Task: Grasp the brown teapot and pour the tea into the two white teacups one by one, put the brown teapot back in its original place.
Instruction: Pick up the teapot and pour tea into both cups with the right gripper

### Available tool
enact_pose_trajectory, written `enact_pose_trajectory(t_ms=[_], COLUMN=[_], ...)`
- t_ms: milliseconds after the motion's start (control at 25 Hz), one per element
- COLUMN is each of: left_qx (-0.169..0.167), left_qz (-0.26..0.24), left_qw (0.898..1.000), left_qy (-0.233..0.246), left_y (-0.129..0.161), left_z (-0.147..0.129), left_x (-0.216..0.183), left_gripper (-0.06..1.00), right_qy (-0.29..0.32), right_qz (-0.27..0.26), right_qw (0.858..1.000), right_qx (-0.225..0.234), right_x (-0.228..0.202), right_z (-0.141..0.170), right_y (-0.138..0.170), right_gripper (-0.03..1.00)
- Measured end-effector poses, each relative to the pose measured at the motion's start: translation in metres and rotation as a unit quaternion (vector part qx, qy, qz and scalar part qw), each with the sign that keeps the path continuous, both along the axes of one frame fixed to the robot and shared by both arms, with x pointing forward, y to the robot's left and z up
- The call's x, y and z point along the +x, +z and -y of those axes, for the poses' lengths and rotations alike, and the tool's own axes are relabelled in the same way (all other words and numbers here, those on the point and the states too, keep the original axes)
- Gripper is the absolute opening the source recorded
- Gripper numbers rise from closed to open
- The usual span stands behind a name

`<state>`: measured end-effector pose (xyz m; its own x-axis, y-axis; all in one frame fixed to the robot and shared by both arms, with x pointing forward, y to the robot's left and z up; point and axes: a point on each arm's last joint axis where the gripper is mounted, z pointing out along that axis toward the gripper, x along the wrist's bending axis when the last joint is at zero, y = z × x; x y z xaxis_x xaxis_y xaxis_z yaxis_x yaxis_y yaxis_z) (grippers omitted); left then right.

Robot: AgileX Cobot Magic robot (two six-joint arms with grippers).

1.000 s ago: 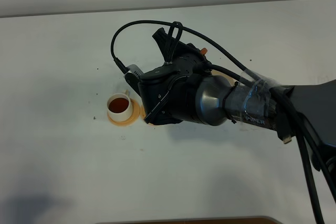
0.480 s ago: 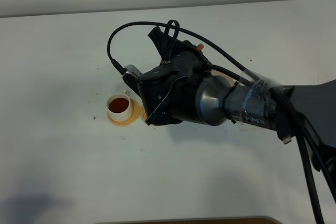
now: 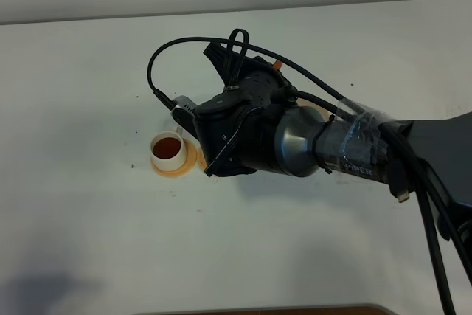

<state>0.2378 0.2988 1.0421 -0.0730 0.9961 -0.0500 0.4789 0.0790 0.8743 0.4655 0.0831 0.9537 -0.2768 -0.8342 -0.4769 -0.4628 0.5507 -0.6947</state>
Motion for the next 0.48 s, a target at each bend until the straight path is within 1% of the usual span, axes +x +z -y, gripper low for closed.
enact_pose_trajectory(t_ms=[240, 480], left_qx=[0.000, 0.000], left_qz=[0.000, 0.000], left_qw=[1.000, 1.000], left_qy=[0.000, 0.000], left_y=[0.0000, 0.0000], left_z=[0.0000, 0.0000], left_x=[0.0000, 0.0000], left_gripper=[0.29, 0.29], right_qy=[0.017, 0.029], right_qz=[0.011, 0.013], right_qw=[1.000, 0.999], right_qx=[-0.005, -0.021], right_x=[0.0010, 0.0011], right_z=[-0.0021, -0.0024], right_y=[0.0016, 0.0018], right_gripper=[0.13, 0.13])
